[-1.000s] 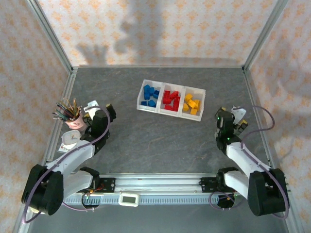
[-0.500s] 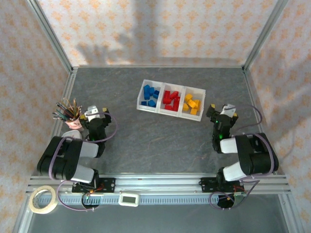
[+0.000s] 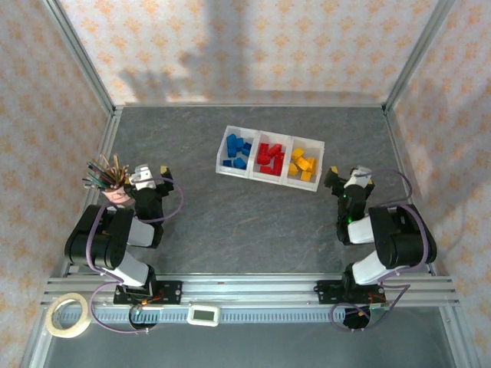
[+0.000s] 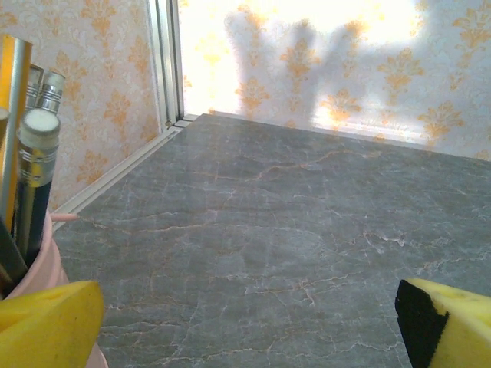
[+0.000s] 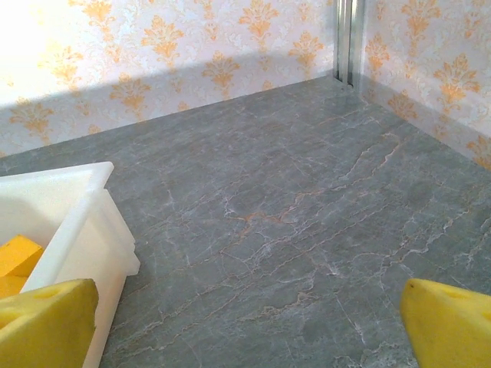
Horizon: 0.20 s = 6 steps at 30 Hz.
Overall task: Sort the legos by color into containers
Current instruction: Reset both arms
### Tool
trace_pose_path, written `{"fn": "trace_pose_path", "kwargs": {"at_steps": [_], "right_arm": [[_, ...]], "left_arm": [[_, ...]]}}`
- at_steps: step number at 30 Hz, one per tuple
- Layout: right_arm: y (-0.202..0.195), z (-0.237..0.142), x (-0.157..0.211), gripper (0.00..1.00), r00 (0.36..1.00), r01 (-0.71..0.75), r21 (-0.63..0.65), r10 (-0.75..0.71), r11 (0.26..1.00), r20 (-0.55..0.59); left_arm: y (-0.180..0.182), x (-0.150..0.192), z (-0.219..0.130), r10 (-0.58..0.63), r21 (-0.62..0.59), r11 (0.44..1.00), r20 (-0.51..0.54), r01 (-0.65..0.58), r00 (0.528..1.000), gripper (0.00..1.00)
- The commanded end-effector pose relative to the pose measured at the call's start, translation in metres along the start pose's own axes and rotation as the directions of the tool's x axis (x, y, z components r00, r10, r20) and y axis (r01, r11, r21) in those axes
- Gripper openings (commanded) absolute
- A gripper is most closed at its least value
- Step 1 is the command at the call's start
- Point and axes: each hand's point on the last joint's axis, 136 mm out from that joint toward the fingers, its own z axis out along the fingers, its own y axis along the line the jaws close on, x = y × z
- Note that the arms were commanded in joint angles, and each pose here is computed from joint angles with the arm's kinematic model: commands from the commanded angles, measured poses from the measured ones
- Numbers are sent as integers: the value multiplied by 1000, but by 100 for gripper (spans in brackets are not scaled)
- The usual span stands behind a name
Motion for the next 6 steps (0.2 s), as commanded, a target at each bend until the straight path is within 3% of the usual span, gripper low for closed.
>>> {"fn": "trace_pose_path", "kwargs": {"at_steps": [1,6], "right_arm": [[8,5,-17,100,999,1,-32,1,999,47],[8,3,-17,100,999,1,-45,1,999,51]], "left_arm": [[0,-16,2,-43,4,999,56,43,998,100],[-9,-14,3,-21,53,998,43,18,999,100]]}}
